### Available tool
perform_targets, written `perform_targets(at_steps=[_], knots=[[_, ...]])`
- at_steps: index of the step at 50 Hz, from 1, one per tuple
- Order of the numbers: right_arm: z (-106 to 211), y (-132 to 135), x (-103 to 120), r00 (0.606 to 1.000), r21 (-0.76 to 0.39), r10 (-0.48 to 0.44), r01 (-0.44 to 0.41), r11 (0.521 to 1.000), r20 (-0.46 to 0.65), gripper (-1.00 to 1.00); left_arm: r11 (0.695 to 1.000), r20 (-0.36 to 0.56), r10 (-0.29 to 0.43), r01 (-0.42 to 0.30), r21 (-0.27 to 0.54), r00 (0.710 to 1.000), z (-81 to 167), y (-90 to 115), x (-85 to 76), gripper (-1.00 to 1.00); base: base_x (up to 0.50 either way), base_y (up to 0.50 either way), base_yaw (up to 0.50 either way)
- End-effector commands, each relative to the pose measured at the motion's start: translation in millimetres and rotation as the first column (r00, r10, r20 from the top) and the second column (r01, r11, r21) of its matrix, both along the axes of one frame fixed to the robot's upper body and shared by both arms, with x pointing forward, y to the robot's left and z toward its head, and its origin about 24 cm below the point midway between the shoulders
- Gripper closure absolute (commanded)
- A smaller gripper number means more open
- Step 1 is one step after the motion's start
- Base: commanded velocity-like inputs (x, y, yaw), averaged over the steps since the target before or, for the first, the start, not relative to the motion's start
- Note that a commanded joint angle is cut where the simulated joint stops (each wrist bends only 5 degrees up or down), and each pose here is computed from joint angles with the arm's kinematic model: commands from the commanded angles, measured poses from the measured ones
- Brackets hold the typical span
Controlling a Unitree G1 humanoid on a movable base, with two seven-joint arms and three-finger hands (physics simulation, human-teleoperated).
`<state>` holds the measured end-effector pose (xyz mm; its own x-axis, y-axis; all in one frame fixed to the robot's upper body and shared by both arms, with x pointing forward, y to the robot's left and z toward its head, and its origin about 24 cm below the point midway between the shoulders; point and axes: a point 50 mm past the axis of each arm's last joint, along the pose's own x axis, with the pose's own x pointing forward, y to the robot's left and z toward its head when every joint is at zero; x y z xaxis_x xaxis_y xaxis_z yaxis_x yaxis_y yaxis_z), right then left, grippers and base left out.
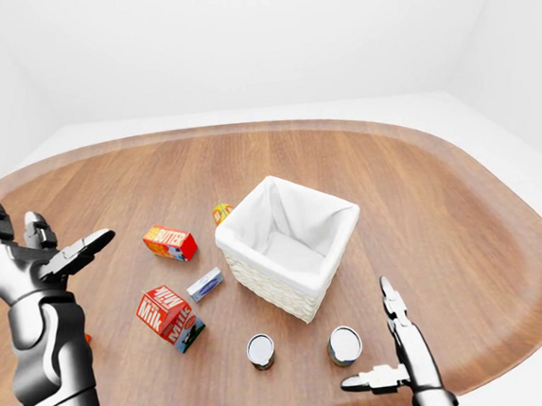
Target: Pick up the alphabet soup, and put it in the basket.
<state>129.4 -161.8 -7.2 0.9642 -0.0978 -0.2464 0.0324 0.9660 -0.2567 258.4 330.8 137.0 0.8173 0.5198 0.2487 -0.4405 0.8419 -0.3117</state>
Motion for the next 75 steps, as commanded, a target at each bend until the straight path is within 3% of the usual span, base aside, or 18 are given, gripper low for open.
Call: perform_targets(at_steps=[1,11,38,75], knots=[[-5.8,8.0,3.7,1.000,-0.049,0.027,-0.028,0.998,-0.006,-1.00,1.000,-0.001,-0.001,0.001,0.001,1.000,0.0,-0.1,0.4,-1.00,0.00,0.00,0.00],[-14.4,12.4,6.7,0.999,-0.069,0.040,-0.042,0.997,-0.027,-1.00,1.000,0.003,-0.001,0.001,0.000,1.000,4.8,-0.9,-4.4,-1.00,0.00,0.00,0.00],[-53.4,10.9,16.0,0.986,-0.087,0.015,-0.030,0.996,-0.163,-1.00,1.000,0.004,-0.002,0.002,0.000,1.000,-6.5,0.5,5.6,-1.00,0.00,0.00,0.00],[-64.5,17.0,30.8,0.981,-0.114,0.026,-0.049,0.992,-0.190,-1.00,1.000,0.004,-0.004,0.004,0.001,1.000,-10.6,1.0,6.8,-1.00,0.00,0.00,0.00]])
